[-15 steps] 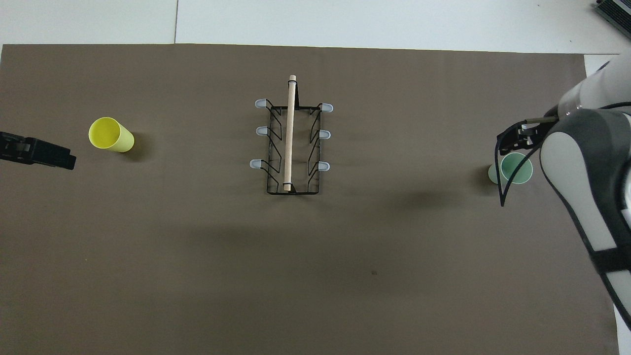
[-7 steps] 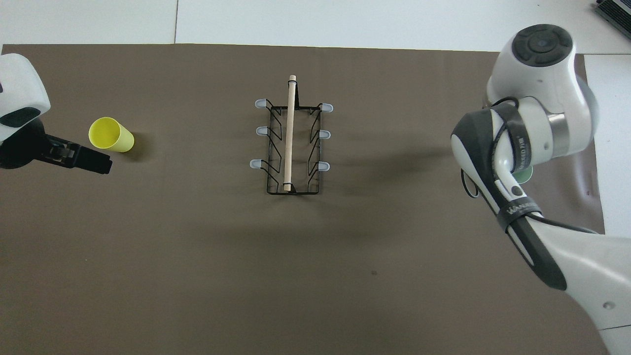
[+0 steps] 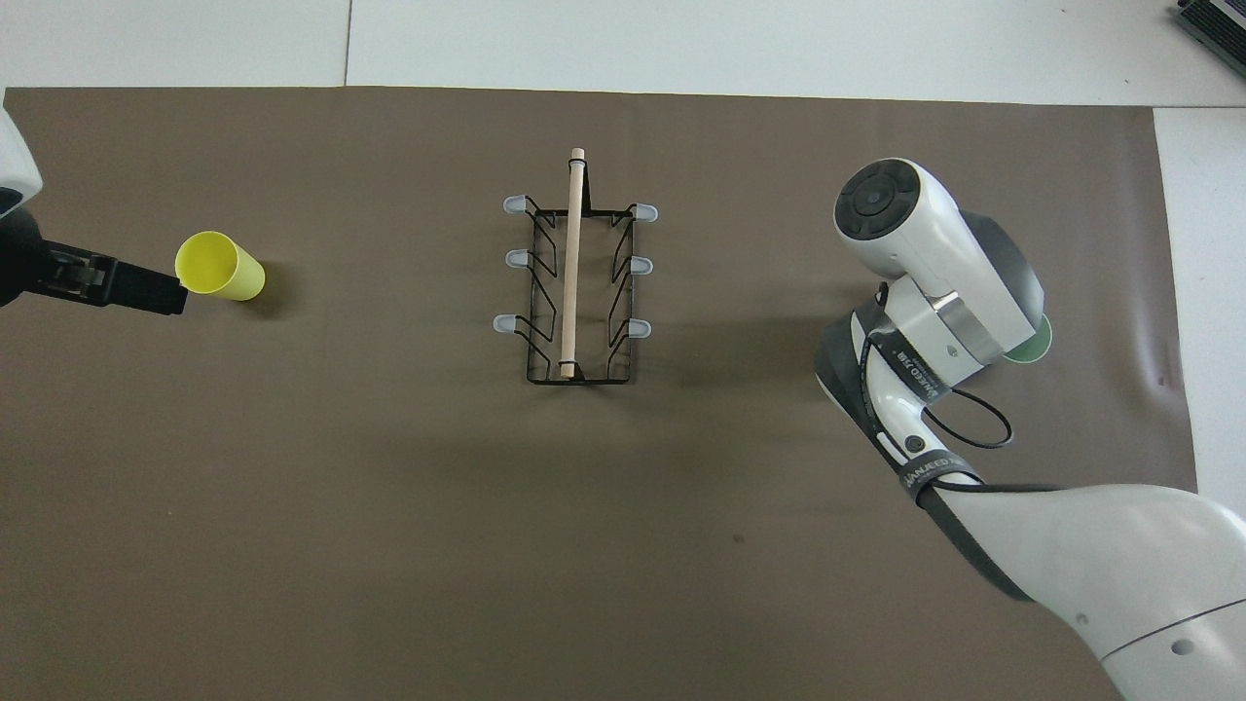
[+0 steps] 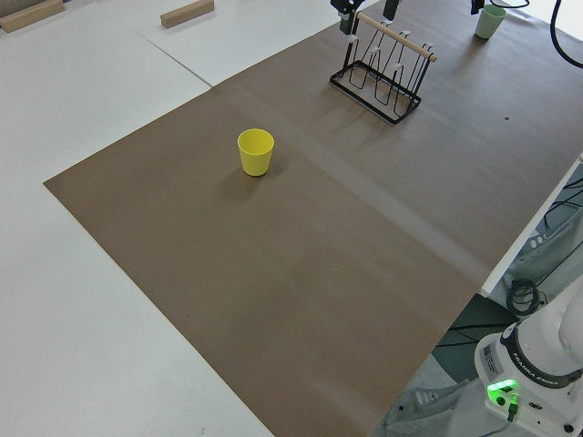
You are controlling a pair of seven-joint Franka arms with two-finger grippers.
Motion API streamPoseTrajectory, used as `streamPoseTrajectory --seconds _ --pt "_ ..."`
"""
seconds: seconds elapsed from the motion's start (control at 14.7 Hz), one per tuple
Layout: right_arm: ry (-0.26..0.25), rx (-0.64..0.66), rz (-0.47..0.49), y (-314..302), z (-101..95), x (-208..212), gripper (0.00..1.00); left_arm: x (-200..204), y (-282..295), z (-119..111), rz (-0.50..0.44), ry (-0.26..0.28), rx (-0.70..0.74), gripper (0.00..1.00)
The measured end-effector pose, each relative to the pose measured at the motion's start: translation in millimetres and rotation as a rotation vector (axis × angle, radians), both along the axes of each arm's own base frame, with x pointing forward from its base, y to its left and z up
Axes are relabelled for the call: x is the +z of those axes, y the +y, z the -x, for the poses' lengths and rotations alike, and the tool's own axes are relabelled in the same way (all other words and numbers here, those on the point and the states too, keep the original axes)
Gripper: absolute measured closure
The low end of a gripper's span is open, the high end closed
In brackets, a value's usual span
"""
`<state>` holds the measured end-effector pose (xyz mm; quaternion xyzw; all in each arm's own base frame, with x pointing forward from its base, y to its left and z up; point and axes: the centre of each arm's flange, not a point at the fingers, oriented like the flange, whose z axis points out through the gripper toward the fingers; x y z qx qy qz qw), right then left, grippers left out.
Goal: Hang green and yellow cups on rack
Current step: 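Close the right gripper on the green cup rim and lift it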
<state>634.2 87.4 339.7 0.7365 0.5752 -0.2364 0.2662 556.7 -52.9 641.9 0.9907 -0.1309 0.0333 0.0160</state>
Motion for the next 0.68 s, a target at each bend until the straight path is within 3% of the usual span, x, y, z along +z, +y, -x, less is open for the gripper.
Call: streamPoseTrajectory --seconds 0.14,0.34,0.68 --pt "0.081 0.141 0.084 13.2 11.5 -14.7 0.00 0.0 12.3 -1.0 0.000 0.000 0.021 0.00" --pt "0.155 0.268 0.170 33.8 29.0 -36.5 0.00 -0.1 21.8 -1.4 0.000 0.002 0.038 0.00" --pt "0.206 0.371 0.343 26.5 47.0 -63.4 0.00 0.9 27.5 2.8 -0.001 0.021 0.047 0.00"
